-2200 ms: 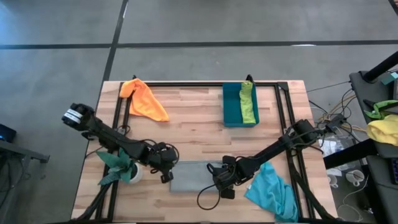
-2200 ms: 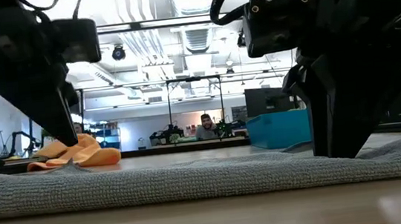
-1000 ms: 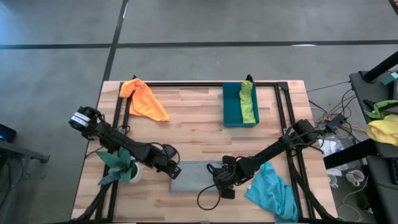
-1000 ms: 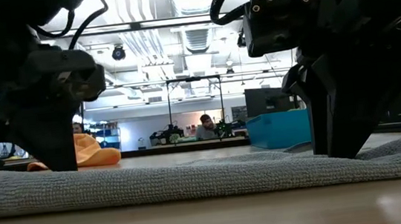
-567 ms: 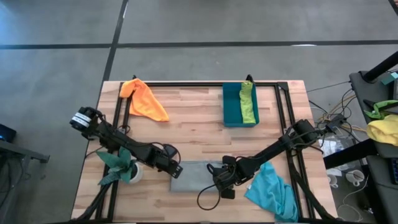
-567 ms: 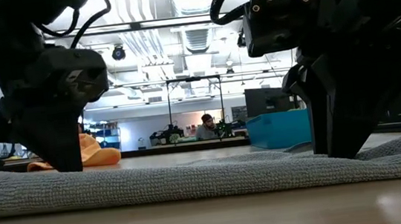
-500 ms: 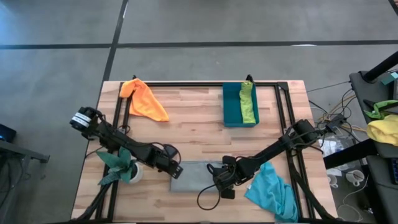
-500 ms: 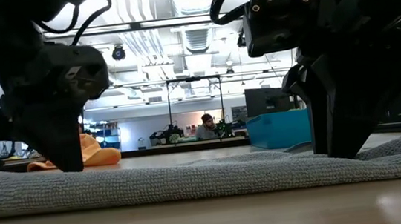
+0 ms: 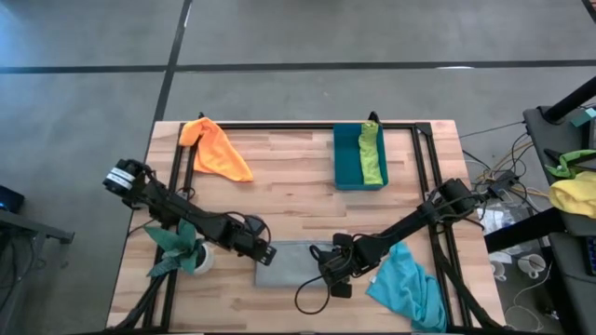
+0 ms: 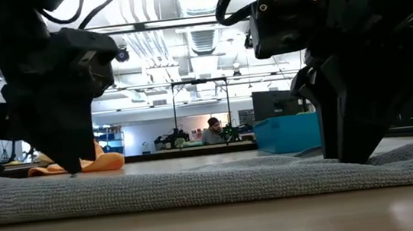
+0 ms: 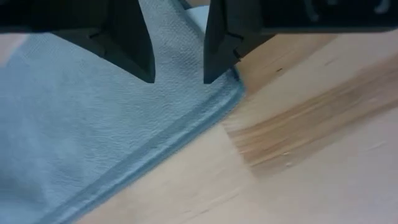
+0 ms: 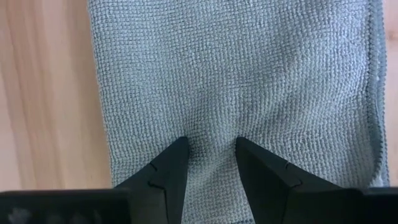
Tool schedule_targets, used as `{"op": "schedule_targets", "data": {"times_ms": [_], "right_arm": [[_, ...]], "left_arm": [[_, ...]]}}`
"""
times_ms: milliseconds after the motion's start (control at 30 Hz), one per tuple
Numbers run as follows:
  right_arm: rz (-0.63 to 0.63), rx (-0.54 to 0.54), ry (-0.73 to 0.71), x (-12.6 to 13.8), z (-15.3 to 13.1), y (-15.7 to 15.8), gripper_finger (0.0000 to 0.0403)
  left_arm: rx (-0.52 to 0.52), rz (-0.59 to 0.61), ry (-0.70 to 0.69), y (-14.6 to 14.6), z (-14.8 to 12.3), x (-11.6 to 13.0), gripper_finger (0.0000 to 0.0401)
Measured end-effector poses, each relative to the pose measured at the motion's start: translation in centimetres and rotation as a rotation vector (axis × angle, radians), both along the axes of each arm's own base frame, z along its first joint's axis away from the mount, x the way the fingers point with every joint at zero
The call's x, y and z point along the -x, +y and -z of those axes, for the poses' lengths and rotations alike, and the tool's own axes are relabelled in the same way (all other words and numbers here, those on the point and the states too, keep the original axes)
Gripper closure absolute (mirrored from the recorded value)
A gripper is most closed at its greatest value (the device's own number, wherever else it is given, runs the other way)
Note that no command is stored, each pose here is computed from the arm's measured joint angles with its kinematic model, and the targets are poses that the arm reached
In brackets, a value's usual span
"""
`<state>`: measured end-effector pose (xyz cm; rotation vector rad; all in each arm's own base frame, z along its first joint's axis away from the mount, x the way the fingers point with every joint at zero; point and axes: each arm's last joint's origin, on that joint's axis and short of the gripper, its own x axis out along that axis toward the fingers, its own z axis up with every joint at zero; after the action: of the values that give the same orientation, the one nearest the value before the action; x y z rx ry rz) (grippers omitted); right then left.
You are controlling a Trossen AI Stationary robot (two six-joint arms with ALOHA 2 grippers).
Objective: Roll microfiber towels into tight, uniform cylinder then place into a basket
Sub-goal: Roll the gray towel
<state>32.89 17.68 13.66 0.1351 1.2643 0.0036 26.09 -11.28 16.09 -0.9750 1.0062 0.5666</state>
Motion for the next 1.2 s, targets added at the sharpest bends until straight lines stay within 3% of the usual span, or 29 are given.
{"op": "schedule_targets", "data": {"times_ms": [200,533,867,967,1200], "right_arm": [[-0.020,-0.023,0.012,0.0,0.0,0.1,0.0271],[-0.068,-0.011,0.012,0.0,0.0,0.1,0.0271],[-0.070,-0.017,-0.010,0.5,-1.6,-0.1,0.0271],[-0.077,-0.010,-0.009,0.5,-1.8,-0.3,0.0271],[-0.087,-0.031,-0.064,-0.1,-3.4,0.1,0.0271]], "left_arm": [[0.001,-0.056,0.029,0.1,0.8,0.0,0.0279],[-0.144,-0.067,-0.007,1.3,0.9,-0.2,0.0279],[-0.033,0.047,-0.155,-2.2,-3.3,-0.1,0.0279],[0.003,0.068,-0.158,-2.8,-2.8,-0.5,0.0279],[-0.111,0.046,-0.030,-0.8,1.1,-0.8,0.0279]]}}
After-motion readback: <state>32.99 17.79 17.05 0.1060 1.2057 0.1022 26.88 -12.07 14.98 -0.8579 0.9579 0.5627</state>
